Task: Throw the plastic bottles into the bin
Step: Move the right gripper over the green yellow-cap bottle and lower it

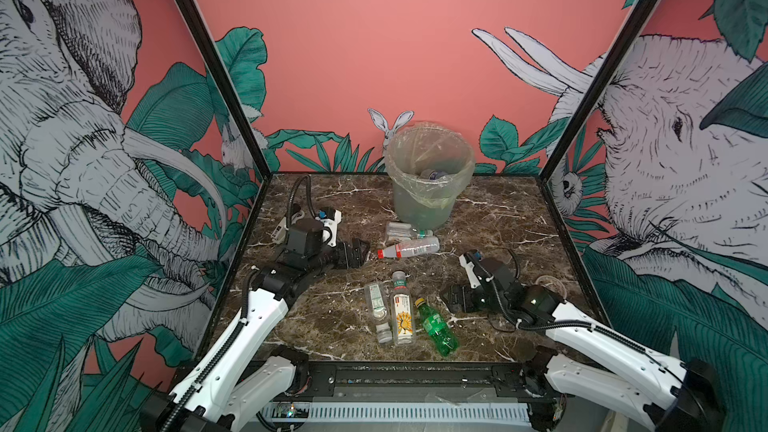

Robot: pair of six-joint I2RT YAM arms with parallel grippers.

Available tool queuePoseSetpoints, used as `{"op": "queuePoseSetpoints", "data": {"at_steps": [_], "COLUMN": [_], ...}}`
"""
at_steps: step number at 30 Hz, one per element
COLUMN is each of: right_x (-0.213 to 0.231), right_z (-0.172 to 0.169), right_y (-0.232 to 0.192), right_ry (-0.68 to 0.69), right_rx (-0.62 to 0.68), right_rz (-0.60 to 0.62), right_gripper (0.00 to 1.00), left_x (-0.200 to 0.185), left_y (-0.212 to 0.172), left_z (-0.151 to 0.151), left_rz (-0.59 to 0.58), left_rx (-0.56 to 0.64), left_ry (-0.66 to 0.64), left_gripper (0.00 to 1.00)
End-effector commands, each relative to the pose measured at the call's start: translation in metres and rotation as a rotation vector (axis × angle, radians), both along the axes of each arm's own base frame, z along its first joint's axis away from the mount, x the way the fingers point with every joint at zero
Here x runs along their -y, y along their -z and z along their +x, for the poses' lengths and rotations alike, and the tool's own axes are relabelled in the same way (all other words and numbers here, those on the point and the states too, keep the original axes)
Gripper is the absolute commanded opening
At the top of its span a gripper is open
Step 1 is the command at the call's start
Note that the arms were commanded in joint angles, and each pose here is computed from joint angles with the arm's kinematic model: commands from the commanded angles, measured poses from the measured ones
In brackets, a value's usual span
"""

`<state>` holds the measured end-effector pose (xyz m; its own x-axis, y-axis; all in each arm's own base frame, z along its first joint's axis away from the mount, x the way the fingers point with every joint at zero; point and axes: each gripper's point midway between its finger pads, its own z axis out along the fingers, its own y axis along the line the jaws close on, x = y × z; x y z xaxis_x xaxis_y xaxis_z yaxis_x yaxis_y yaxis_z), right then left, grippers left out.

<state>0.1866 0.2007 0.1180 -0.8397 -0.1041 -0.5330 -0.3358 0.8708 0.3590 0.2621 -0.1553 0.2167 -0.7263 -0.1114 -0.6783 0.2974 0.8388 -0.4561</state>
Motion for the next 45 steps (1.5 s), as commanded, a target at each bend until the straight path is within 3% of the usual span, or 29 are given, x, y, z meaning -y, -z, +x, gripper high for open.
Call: {"op": "queuePoseSetpoints", "data": {"at_steps": [1, 13, 27, 45], "right_x": [-0.008, -0.024, -0.039, -0.045], "right_z": [-0.002, -0.021, -0.031, -0.045], "right_y": [0.003, 0.018, 0.037, 0.068], "right_ry": [-0.009, -0.104, -0.124, -0.165], "right_rx": [0.014, 0.045, 0.021, -0.045], "right_rz": [-0.008, -0.125, -0.144, -0.238], "right_gripper": [0.99, 0.99, 0.99, 0.92], "left_x": [-0.009, -0.026, -0.036, -0.043], "left_y": [0.011, 0.035, 0.057, 0.058], "left_z": [-0.006, -0.017, -0.02, -0.022], "left_rz": [0.005, 0.063, 0.116, 0.157], "left_rx": [-0.017, -0.067, -0.118, -0.116], "left_ry": [-0.042, -0.1, -0.144, -0.145], "left_gripper": [0.99, 0.99, 0.99, 0.99]}}
